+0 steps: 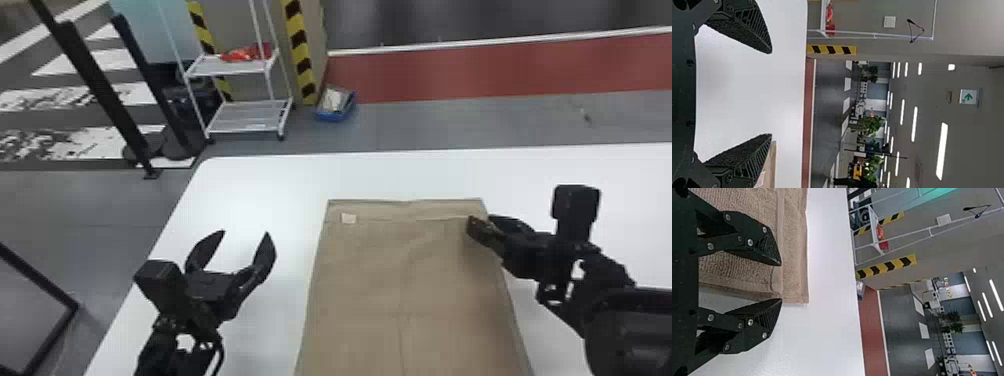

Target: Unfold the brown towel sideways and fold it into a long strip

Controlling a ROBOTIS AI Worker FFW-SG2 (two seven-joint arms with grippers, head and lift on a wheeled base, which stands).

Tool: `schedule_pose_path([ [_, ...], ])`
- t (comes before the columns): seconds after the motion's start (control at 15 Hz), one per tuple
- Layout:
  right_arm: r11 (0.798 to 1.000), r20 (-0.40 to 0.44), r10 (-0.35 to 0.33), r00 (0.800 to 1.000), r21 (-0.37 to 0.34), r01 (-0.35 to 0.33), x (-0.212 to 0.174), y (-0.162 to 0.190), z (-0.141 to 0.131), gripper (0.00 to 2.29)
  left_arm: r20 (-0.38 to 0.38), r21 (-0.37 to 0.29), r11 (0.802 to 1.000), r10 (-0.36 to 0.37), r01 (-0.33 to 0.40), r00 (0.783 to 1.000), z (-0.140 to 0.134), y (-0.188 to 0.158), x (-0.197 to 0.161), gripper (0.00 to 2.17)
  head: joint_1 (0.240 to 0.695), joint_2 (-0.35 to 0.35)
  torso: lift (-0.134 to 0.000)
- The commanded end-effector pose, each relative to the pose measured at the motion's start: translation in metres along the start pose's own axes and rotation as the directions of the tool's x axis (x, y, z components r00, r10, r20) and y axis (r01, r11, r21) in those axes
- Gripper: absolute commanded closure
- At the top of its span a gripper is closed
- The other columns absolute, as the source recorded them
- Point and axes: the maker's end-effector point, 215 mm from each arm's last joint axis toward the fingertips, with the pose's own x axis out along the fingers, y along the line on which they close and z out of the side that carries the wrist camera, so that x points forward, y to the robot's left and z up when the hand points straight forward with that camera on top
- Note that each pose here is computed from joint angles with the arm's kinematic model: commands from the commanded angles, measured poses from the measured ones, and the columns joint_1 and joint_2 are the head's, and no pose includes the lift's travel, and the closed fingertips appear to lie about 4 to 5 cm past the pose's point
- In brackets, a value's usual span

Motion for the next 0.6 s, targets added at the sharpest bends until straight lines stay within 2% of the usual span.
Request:
schedule_pose_path([
  [0.0, 1.0, -0.005, -0.001, 1.0, 0.0, 0.001, 0.0012, -0.0006, -0.0022, 0.67, -0.001, 0.0, 1.0, -0.001, 0.001, 1.0, -0.0008, -0.0002, -0.0004, 0.13, 0.695, 0.203, -0.125],
  [0.2, 1.0, -0.01, -0.003, 1.0, -0.001, 0.003, 0.0022, -0.0015, -0.0032, 0.69, 0.001, 0.002, 1.0, -0.005, 0.005, 1.0, 0.001, -0.001, -0.0001, 0.14, 0.695, 0.202, -0.125],
  [0.27, 1.0, -0.01, -0.003, 1.0, -0.001, 0.003, 0.0022, -0.0015, -0.0032, 0.79, 0.003, 0.002, 1.0, -0.006, 0.006, 1.0, 0.0018, -0.0011, 0.0, 0.14, 0.695, 0.202, -0.125],
  [0.53, 1.0, -0.006, -0.003, 1.0, -0.001, 0.003, 0.0024, -0.0008, -0.0015, 0.79, 0.004, 0.004, 1.0, -0.008, 0.008, 1.0, 0.0028, -0.0014, 0.0001, 0.14, 0.695, 0.2, -0.125],
])
